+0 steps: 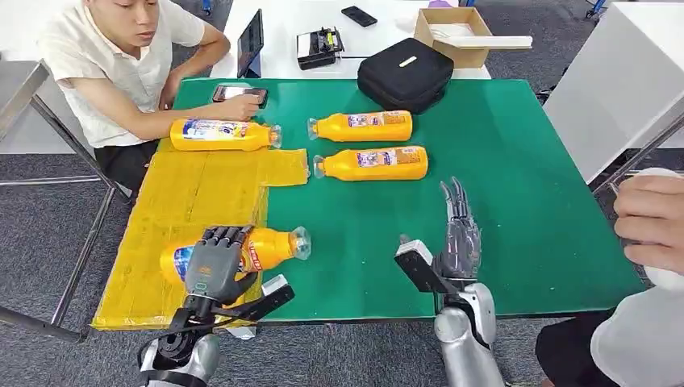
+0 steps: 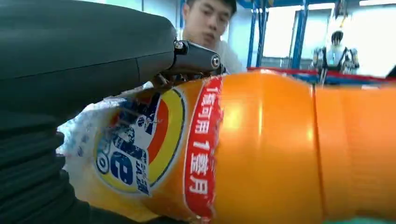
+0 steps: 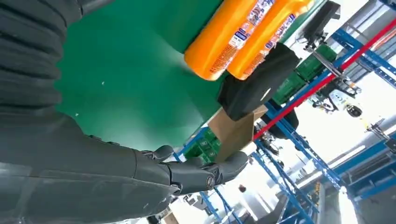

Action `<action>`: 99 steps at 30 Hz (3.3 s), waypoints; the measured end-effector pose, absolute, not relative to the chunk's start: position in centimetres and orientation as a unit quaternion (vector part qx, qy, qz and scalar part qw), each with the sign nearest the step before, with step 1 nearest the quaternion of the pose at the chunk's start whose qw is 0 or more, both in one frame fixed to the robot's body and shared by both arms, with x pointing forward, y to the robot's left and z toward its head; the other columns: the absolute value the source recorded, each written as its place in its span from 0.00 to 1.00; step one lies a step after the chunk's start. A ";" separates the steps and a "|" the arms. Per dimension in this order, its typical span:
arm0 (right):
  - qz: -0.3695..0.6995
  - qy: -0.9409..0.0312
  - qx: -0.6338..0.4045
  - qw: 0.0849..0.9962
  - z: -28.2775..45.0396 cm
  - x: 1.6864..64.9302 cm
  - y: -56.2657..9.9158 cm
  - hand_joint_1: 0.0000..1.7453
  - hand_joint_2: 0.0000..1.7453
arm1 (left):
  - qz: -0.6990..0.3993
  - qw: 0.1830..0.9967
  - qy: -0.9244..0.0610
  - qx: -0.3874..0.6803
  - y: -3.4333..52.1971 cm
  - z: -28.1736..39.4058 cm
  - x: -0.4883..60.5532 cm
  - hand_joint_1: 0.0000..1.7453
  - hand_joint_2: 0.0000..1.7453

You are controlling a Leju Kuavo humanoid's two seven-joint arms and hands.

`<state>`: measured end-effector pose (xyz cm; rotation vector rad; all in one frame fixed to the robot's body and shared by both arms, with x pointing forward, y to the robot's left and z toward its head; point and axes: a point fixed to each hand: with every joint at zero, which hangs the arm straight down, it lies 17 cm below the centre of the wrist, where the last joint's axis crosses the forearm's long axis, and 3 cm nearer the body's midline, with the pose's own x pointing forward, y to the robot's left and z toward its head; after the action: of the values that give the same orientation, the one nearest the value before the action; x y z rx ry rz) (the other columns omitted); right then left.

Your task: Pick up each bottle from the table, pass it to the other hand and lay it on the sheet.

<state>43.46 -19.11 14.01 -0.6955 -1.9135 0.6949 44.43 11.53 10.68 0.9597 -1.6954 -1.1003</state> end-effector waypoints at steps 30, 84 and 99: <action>0.280 -0.787 -0.249 0.490 12.1 43.3 -18.2 0.00 1.00 | -0.539 0.441 -0.617 0.366 9.8 4.6 45.0 0.00 1.00; 0.379 -0.679 -0.444 0.445 13.8 43.6 -23.7 0.00 1.00 | -0.148 0.524 -0.838 -0.001 4.6 22.5 37.6 0.00 1.00; 0.468 -0.583 -0.490 0.449 9.0 44.2 -25.3 0.00 1.00 | -0.133 0.535 -0.834 -0.004 5.2 22.3 37.9 0.00 1.00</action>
<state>44.17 -25.33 8.96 -1.2115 -1.4425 1.1581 37.86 5.17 22.32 -0.0101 -1.9873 -0.3165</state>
